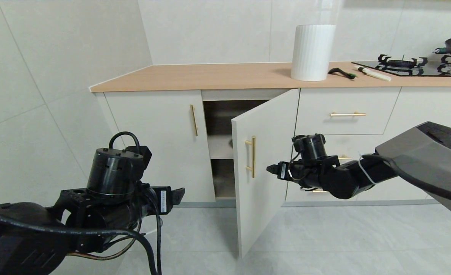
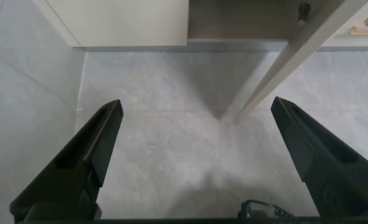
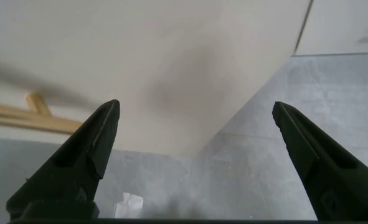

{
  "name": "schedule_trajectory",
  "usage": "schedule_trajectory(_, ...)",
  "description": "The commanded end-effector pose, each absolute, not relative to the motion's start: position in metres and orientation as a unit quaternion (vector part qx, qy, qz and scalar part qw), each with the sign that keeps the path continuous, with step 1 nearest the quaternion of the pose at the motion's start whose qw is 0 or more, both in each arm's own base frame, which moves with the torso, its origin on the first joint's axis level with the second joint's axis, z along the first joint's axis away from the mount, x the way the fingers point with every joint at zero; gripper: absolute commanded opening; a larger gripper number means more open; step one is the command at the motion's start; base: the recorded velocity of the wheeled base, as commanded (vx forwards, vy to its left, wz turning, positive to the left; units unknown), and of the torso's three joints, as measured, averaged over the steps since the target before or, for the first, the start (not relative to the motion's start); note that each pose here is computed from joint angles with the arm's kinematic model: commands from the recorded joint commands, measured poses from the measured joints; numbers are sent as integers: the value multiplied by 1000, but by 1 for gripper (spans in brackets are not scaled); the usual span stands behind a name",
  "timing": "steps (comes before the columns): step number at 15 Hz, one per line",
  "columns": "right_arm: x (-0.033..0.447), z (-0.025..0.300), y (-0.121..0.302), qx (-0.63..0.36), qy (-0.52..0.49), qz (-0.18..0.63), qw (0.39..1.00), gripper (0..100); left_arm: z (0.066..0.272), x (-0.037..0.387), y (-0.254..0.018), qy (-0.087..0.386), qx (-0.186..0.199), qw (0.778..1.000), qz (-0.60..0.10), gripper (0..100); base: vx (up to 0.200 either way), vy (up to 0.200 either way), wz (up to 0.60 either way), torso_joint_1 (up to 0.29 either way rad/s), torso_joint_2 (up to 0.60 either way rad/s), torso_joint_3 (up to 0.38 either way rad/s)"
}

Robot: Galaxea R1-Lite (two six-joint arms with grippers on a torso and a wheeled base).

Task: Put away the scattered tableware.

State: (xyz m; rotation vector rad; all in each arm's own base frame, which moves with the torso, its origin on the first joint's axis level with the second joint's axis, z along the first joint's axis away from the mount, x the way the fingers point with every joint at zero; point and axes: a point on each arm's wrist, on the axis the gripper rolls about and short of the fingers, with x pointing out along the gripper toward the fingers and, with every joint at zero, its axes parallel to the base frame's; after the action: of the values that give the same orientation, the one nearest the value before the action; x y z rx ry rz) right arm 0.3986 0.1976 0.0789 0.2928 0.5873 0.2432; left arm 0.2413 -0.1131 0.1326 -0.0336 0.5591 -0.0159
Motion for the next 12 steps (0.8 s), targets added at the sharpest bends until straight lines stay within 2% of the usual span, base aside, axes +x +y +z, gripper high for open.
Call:
schedule_trajectory(1, 399, 77, 198, 143, 289, 119, 939, 100, 131, 241, -113, 279, -12, 960, -6, 100, 0, 0, 0, 0, 0, 0)
schedule_trajectory(9, 407, 71, 201, 169, 286, 108, 937, 100, 130, 241, -112, 281, -6, 960, -6, 100, 200, 0, 0, 2, 4, 2)
schedule_trajectory(12, 418, 75, 206, 216, 264, 105, 934, 100, 131, 244, -108, 280, -10, 960, 3, 100, 0, 0, 0, 0, 0, 0)
